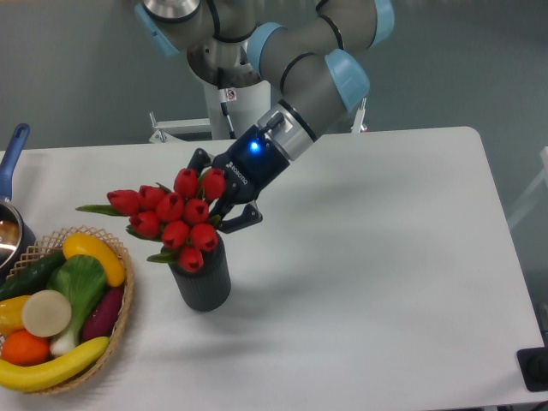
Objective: Pick up the flowers from the vase
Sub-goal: 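Close the gripper on the tulip stems and begin lifting, then lift the tulip bunch straight up out of the grey vase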
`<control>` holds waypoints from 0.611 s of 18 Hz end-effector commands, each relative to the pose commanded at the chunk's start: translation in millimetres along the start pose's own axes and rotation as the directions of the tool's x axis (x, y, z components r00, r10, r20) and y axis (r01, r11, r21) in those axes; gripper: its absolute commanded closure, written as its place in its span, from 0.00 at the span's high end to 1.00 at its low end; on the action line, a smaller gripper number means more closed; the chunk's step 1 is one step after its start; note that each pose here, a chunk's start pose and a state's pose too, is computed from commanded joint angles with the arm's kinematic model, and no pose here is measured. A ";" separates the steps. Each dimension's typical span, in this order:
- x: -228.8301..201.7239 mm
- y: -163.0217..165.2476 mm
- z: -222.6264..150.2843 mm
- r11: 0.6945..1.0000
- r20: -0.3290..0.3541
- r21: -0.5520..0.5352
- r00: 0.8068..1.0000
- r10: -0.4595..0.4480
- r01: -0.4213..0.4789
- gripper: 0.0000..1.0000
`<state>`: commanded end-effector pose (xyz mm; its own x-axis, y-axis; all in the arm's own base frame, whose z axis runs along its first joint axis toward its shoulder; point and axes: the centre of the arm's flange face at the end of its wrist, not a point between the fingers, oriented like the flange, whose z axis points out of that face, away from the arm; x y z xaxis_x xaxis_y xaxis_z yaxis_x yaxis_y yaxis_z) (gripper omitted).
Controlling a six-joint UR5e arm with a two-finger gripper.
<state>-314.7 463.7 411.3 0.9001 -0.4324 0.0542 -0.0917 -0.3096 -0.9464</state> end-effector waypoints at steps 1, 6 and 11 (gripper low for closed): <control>-1.8 -5.5 -1.6 1.000 0.004 0.001 1.000 -0.008 0.008 0.43; -11.8 -25.0 -15.1 0.999 0.029 0.016 0.999 -0.034 0.034 0.43; -19.7 -36.5 -27.5 0.998 0.052 0.024 0.997 -0.061 0.060 0.43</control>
<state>-340.8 460.3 453.5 0.9250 -0.3677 0.0953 -0.0274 -0.3149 -0.9487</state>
